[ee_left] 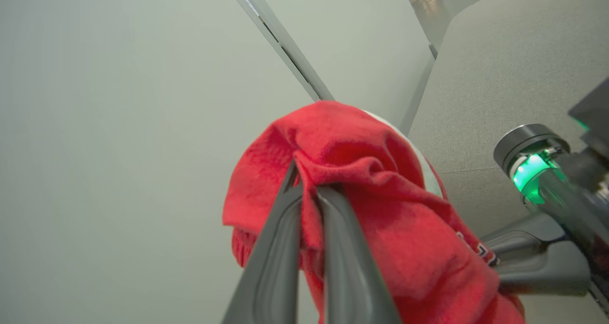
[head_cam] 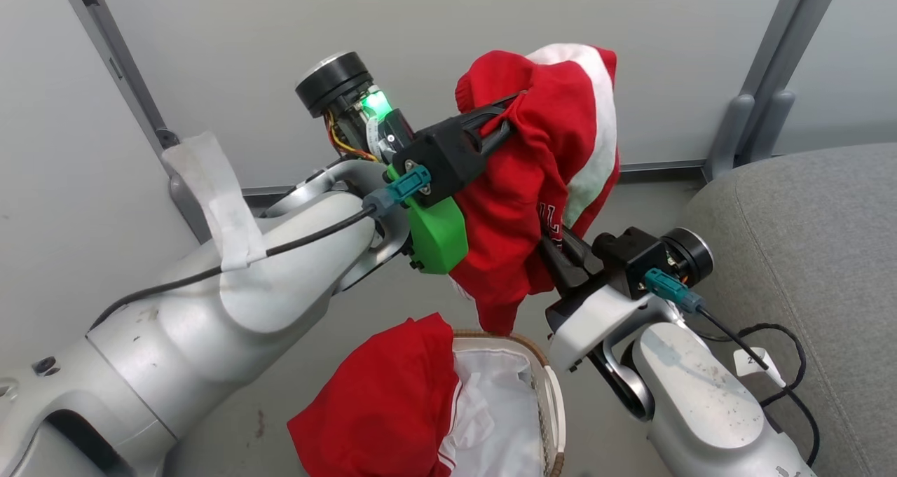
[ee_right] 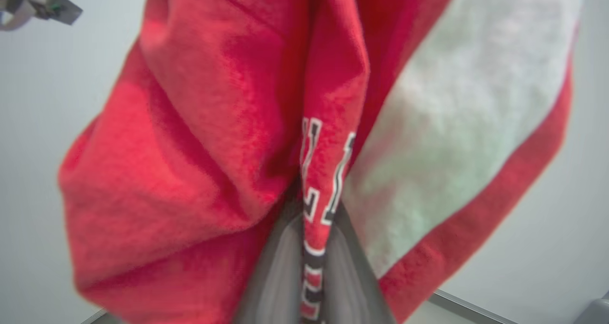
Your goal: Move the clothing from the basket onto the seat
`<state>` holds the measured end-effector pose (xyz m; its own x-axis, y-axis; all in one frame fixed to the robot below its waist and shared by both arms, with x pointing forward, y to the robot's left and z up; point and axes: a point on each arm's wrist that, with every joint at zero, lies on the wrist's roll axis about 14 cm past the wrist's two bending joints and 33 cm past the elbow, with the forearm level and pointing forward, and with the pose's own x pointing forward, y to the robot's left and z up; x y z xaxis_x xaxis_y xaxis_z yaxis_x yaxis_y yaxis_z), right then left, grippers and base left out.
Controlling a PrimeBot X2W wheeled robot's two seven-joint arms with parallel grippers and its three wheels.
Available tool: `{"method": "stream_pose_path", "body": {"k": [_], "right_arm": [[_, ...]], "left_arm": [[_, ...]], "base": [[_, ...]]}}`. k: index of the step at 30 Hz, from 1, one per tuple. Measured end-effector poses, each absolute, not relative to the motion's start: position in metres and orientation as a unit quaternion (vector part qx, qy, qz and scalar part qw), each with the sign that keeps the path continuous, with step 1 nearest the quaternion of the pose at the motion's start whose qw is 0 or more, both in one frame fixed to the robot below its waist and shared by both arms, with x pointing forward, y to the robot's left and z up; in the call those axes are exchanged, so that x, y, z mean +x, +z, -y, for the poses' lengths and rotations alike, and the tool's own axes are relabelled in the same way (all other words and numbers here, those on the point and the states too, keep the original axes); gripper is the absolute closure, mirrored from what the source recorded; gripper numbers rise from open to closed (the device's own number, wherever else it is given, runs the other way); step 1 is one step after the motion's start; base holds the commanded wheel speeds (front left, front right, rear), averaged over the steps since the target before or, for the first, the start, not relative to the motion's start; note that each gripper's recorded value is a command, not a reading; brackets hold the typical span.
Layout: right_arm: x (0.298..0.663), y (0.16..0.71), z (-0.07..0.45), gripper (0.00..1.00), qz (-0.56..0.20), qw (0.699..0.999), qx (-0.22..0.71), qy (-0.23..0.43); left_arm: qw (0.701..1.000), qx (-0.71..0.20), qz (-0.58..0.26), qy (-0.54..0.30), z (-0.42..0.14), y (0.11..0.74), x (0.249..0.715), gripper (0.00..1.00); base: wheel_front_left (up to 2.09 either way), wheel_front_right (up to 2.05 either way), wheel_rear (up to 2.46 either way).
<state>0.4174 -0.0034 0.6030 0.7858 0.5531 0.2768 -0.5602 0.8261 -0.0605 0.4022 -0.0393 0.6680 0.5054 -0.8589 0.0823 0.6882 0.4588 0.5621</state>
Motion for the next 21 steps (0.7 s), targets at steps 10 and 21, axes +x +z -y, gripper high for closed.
{"method": "stream_pose_path", "body": {"k": [10, 21], "right_arm": [[0.42, 0.599, 0.012, 1.0, 0.139, 0.949, 0.01, 0.284], [0.431, 0.603, 0.035, 1.0, 0.147, 0.958, 0.0, 0.246]], "left_arm": [[0.863, 0.194, 0.146, -0.443, 0.024, 0.64, 0.414, 1.0], [0.909, 0.088, 0.092, -0.396, 0.005, 0.592, 0.408, 0.0]], "base": [[0.0, 0.0, 0.0], [0.0, 0.0, 0.0]]}}
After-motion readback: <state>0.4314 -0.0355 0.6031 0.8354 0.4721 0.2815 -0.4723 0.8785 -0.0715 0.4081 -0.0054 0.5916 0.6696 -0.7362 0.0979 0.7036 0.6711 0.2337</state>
